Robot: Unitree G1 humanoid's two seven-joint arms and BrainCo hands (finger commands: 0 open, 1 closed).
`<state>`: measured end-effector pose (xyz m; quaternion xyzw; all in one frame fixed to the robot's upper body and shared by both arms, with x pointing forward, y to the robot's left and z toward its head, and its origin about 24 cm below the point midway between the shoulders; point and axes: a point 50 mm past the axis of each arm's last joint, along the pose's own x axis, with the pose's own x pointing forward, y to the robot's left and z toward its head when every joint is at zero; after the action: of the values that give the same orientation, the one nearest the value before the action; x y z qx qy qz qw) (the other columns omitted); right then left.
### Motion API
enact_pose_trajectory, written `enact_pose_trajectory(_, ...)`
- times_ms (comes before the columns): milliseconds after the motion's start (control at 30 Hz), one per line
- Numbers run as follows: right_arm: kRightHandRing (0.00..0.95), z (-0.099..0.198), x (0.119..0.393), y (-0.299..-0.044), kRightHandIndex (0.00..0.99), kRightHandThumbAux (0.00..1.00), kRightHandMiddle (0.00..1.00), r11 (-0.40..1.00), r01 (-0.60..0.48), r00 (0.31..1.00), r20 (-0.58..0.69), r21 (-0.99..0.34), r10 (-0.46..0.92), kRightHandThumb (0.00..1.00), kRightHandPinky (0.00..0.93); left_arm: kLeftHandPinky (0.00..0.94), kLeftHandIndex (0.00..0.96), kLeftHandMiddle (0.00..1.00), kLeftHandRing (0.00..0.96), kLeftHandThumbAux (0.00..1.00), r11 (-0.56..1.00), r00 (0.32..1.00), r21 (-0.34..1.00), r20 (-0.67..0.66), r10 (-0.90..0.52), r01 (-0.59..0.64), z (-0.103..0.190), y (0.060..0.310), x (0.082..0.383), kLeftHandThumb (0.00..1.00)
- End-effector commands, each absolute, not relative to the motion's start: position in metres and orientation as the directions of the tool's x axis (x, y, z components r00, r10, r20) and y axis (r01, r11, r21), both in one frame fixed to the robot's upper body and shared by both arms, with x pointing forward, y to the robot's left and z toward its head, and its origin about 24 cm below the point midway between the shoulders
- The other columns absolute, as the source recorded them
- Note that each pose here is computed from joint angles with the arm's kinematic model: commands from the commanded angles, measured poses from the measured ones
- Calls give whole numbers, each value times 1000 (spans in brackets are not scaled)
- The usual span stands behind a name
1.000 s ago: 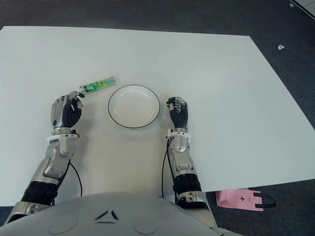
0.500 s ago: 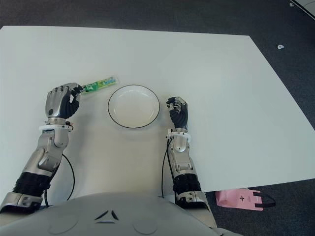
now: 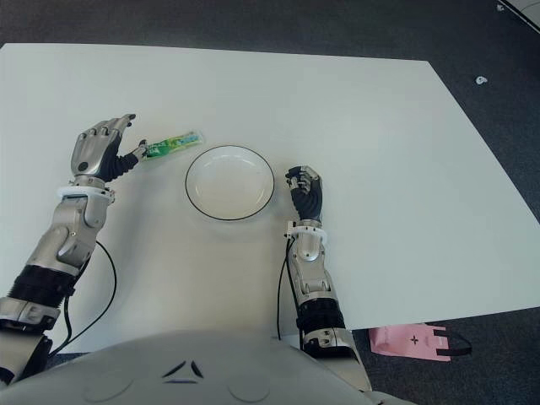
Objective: Put the toothpaste on the table into the plate.
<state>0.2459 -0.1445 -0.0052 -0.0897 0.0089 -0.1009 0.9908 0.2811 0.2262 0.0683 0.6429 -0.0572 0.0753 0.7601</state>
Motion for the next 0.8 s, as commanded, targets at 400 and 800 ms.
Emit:
enact_pose_trajectory(400, 481, -54, 212, -147, 426, 728, 501, 960, 165, 936, -270, -226, -224, 708, 481, 23, 0, 7, 6, 148, 19, 994, 1000, 23, -108, -21, 77, 227, 304, 459)
enact_pose_trajectory(800, 479, -55, 211, -146, 426, 728, 499, 960, 166, 936, -271, -226, -226, 708, 477, 0, 0, 0, 0, 134, -107, 970, 985, -151, -190, 132, 81, 222, 322, 420)
